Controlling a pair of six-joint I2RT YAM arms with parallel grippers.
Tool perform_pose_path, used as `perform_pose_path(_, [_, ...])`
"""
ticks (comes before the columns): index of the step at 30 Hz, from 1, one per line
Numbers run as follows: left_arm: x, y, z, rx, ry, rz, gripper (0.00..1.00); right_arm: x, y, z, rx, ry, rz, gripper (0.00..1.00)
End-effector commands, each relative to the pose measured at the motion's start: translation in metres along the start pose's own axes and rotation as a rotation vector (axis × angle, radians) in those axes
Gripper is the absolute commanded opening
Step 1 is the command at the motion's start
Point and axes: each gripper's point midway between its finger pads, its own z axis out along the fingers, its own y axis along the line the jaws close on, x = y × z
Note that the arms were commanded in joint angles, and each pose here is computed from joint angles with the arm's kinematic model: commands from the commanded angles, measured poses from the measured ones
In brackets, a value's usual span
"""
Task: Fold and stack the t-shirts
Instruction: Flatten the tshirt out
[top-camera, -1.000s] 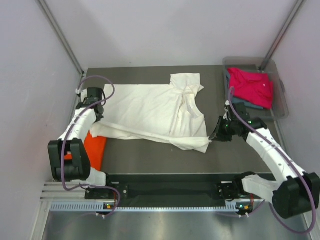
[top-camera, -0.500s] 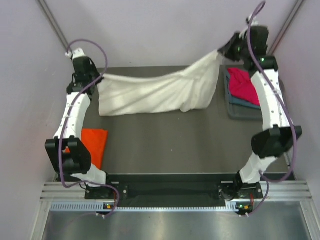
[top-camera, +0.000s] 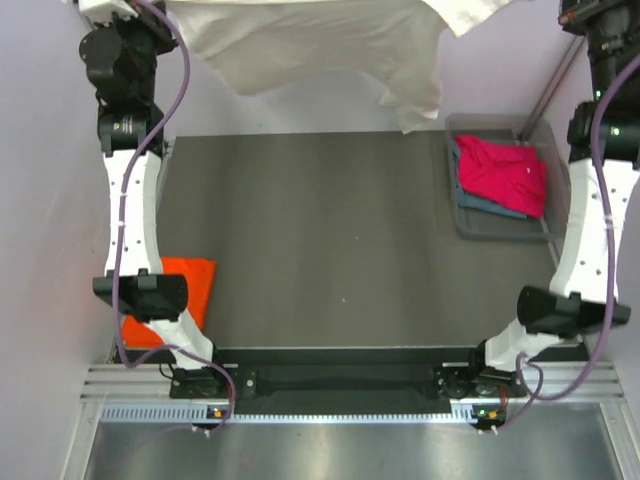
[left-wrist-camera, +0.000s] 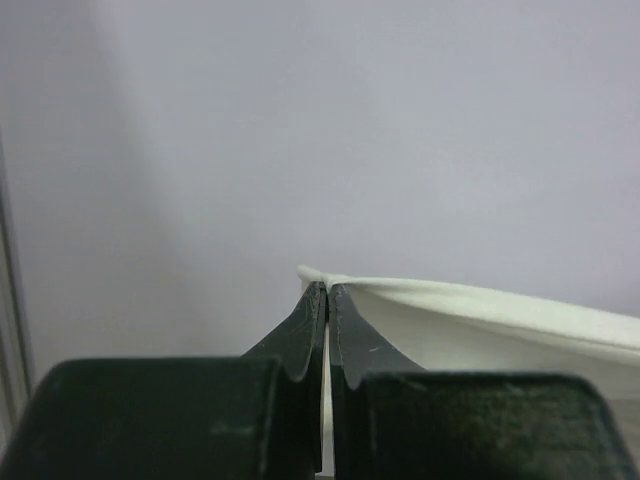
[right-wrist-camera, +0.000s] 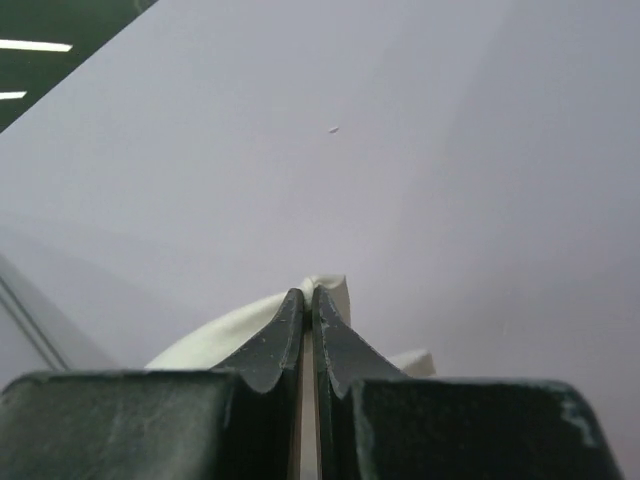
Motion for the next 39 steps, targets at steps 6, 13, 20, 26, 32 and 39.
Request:
perform_pose_path(6, [0.125,0.094,-0.09,-0.29,0.272,0.103,0.0,0.09,-0.054,-0.122,0.247,0.247,-0.037,0.0])
perform_pose_path(13, [0.218,0.16,-0.244,-0.685,0.553,0.078,0.0,0.259,-0.057,-0.29,0.431,0.717,0.074,0.0])
perform_pose_path(20, [0.24,0.203,-0.357,-1.049,0.743,0.179,0.0,0.322,-0.071,-0.463,0.632,1.2,0.091,0.0])
perform_pose_path(26, [0.273,0.205,-0.377,-1.058,0.909,0.169,0.0,0.322,-0.069,-0.52,0.648,1.369,0.064,0.0])
perform_pose_path(32, [0.293,0.208,-0.383,-1.055,1.011,0.19,0.0,0.34,-0.062,-0.522,0.593,1.451,0.118,0.0])
perform_pose_path(39, [0.311,0.206,-0.376,-0.997,1.049,0.168,0.0,0.349,-0.058,-0.472,0.534,1.422,0.115,0.0])
